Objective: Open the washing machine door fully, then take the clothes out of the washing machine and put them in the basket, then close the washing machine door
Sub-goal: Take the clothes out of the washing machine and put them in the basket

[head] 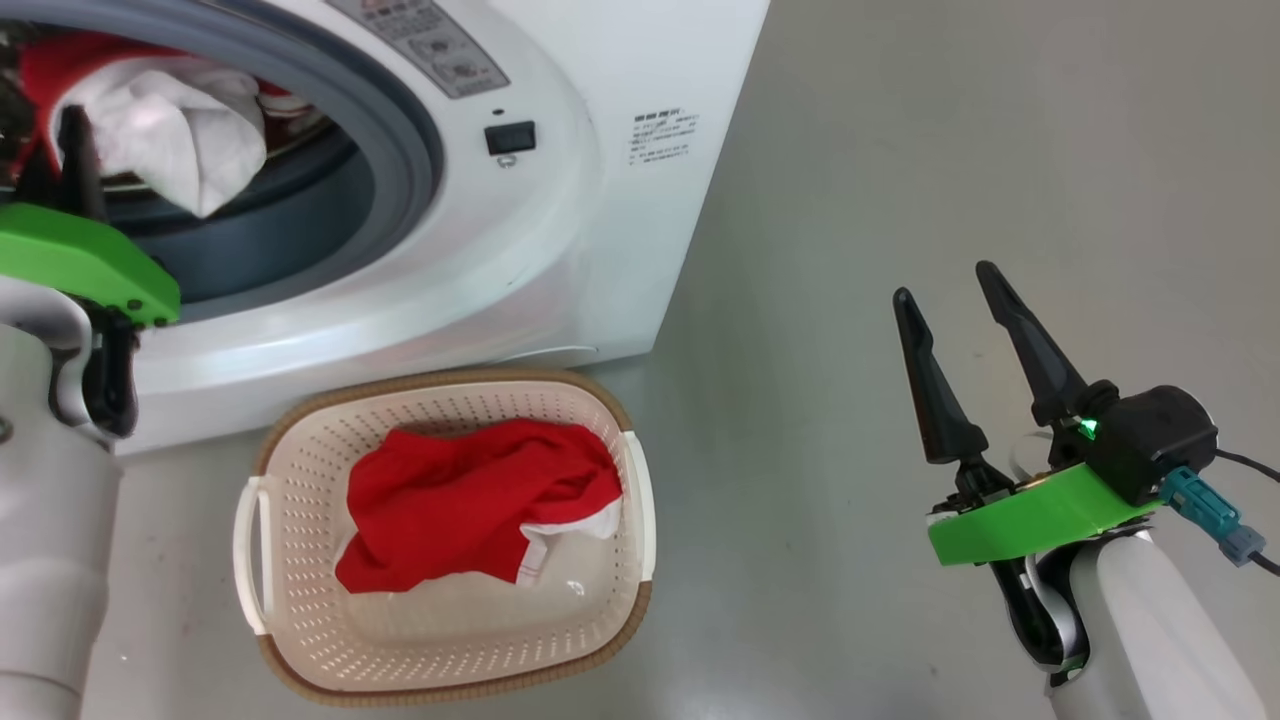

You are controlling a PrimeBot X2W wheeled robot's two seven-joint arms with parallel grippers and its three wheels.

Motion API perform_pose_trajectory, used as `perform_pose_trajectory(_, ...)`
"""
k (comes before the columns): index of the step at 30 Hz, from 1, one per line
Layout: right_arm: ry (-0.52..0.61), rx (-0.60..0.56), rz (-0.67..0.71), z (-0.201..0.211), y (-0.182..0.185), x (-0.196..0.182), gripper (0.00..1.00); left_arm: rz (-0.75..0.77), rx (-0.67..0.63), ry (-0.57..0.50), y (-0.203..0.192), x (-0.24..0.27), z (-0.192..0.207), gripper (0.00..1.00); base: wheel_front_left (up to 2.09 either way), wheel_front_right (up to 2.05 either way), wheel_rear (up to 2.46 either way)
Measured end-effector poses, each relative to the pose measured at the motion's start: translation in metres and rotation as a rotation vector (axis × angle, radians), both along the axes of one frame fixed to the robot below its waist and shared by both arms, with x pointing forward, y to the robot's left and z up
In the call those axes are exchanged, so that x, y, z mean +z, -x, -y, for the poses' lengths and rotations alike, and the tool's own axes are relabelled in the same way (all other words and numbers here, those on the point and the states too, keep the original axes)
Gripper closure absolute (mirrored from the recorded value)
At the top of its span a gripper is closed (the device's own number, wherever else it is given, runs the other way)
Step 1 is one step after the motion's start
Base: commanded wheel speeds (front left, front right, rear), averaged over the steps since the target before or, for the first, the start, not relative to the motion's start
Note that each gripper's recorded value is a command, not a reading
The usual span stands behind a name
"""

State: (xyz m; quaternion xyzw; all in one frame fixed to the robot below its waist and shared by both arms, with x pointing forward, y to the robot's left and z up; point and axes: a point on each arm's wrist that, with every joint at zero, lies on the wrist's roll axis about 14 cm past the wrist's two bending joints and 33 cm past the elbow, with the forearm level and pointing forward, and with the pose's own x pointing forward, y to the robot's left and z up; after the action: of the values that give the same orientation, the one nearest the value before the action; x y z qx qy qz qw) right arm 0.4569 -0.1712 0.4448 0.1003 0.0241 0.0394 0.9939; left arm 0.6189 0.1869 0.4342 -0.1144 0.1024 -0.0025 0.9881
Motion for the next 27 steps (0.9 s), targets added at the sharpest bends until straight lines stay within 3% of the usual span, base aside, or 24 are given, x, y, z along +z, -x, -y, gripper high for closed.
perform_pose_trajectory(5,-0.002,-0.006,0.015,0.001,0.004,0.008,0.00,0.119,0.014,0.029,0.006,0.036,-0.003,1.00,0.00,0.00,0.00)
perform_pose_trajectory(27,-0.010,-0.004,0.065,0.000,0.035,0.036,0.00,0.361,0.073,0.022,0.095,0.107,-0.012,1.00,0.00,0.00,0.00)
